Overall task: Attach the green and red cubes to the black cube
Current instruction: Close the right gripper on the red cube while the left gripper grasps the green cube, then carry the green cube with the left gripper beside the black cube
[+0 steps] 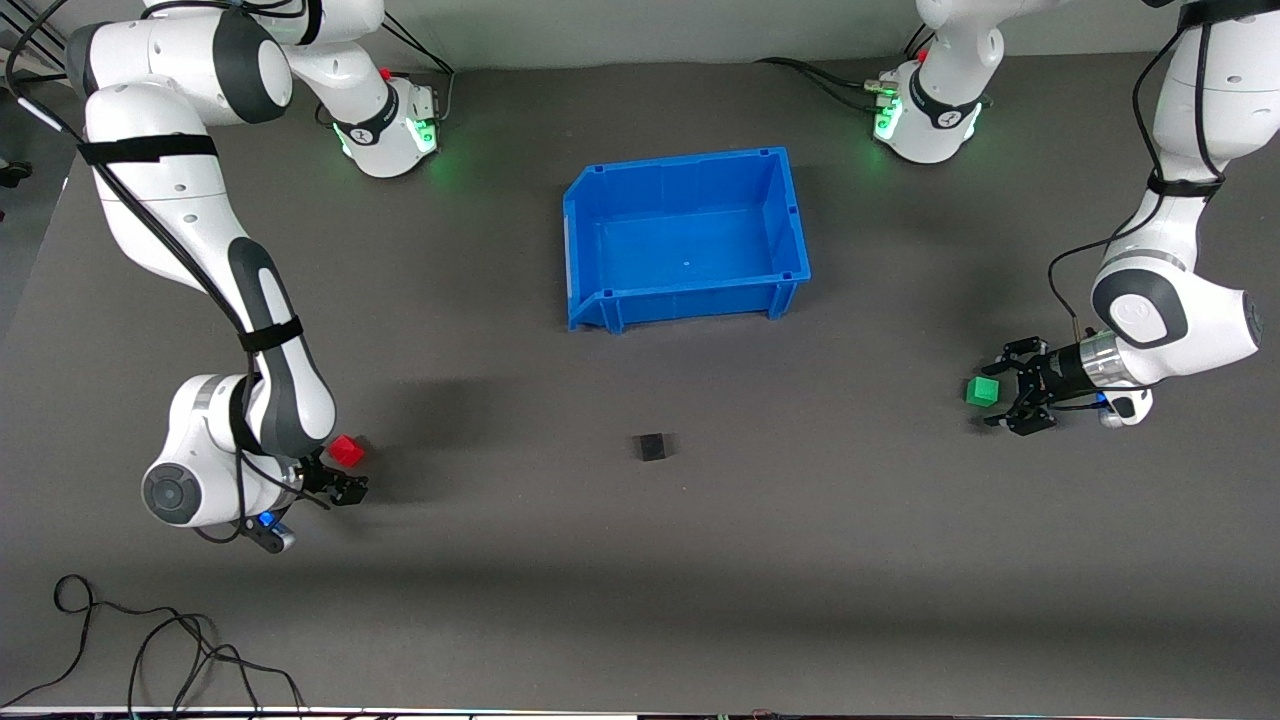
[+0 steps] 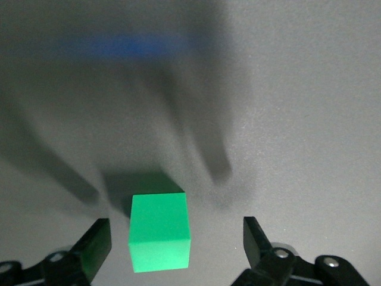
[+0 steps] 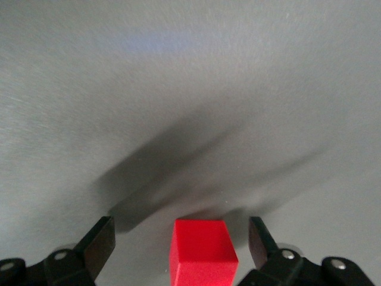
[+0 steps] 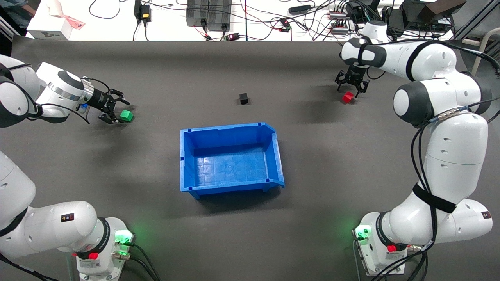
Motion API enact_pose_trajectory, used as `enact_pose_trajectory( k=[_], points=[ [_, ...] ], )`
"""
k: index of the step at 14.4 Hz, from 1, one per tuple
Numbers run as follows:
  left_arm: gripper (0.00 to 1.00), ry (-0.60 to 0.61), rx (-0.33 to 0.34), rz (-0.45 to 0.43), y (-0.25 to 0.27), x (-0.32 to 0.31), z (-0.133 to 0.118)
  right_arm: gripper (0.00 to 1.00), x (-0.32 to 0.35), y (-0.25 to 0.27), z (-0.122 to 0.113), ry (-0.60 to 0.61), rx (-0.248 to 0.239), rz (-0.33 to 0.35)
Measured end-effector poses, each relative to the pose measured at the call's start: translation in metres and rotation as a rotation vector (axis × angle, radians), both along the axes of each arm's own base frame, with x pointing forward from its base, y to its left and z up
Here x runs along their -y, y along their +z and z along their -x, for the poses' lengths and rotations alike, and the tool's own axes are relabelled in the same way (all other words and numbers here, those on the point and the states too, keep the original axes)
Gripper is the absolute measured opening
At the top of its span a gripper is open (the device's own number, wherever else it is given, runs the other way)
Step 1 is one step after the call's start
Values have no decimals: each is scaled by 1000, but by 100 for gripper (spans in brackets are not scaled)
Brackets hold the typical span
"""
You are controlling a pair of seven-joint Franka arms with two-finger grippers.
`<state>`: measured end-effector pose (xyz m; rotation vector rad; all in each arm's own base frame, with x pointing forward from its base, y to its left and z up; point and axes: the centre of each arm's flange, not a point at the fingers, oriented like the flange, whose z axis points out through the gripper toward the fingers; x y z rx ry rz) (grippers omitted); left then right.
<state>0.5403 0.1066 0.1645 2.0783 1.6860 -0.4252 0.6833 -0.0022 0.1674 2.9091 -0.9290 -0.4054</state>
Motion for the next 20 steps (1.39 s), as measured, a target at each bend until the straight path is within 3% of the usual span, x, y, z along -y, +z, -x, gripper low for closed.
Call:
enact_pose_trajectory(
  k=[1,3,6,7,9,14,16,17,18,20],
  points=[
    [84,1,3,-1,1,-1,-1,100,0,-1,0,-2,5,-1],
    [78,3,11,-5,4,-4,-4,99,0,1,0,-4,8,-2],
    [42,1,20,-7,8,-5,-8,90,0,2,-1,-7,10,-6],
    [37,0,23,-7,9,-5,-8,90,0,2,-1,-7,11,-6],
    [37,-1,27,-8,11,-5,-9,78,-1,3,-1,-9,12,-8],
    [37,-2,31,15,29,0,-22,64,-1,3,-1,-9,12,-9],
    [37,23,-16,18,55,17,-44,65,-1,3,0,-10,10,-9],
    [37,51,-42,4,70,32,-58,61,-1,2,0,-10,9,-9],
    [37,82,-65,-7,83,50,-70,51,0,1,0,-10,8,-9],
    [37,135,-102,-17,99,91,-85,46,0,0,1,-10,5,-9]
  ],
)
